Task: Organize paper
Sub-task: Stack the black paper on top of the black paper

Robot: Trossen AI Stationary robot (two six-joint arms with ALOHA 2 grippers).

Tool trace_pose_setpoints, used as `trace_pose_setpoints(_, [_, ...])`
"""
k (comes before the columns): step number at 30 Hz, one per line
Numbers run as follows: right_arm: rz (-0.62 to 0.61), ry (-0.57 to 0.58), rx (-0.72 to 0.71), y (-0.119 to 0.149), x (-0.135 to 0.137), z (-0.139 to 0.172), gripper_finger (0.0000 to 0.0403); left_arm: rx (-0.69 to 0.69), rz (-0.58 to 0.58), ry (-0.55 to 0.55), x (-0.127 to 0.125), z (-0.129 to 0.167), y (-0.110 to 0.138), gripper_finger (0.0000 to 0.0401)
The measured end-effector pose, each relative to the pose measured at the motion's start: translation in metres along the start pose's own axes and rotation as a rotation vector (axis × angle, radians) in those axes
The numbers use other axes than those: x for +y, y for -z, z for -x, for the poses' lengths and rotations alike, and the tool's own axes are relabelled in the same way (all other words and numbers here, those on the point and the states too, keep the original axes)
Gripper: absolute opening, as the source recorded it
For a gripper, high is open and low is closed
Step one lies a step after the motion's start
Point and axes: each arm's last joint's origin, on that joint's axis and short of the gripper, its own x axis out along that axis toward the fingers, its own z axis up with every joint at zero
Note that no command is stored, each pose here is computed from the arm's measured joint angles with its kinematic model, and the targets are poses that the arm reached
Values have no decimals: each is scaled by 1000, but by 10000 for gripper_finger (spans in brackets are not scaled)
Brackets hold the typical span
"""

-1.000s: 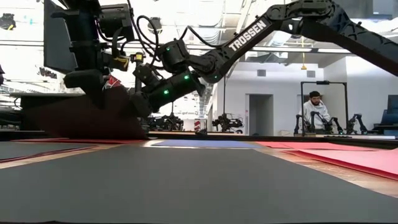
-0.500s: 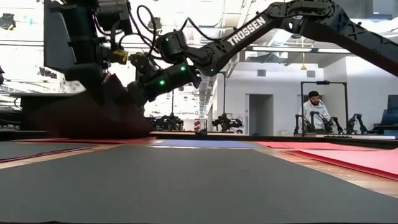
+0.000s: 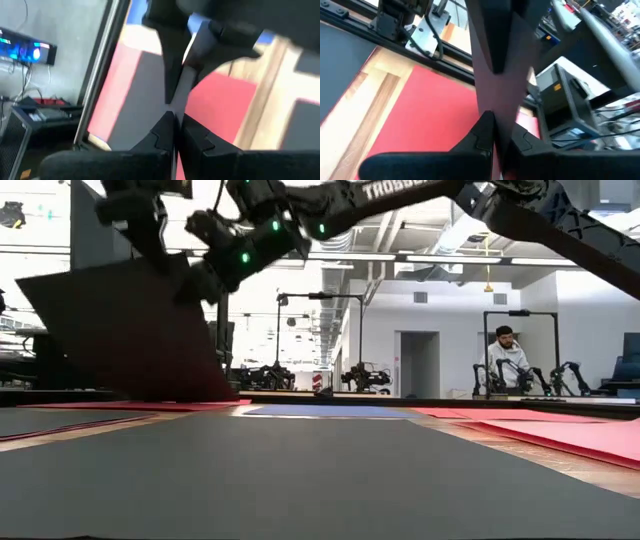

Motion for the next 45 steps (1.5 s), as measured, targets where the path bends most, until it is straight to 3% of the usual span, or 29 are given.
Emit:
trace_pose_setpoints(4, [63,24,0,-25,2,22,0,-42,-26,-13,-3,21,-9,0])
trace_pose_setpoints(12, [71,74,-6,-62,-12,70,0,-215,14,22,14,82,-35,0])
trace_pose_setpoints(24, [22,-32,23,-97,3,129,0,-461,36,66,40,144,-42,0])
trace_pose_setpoints(36, [-19,-101,-94,-157,41,226,0,-477,34,130,36,153,-41,0])
trace_pose_setpoints(45, [-66,-185,-78,-175,87,269,0,-405,-98,234,-16,140,-38,0])
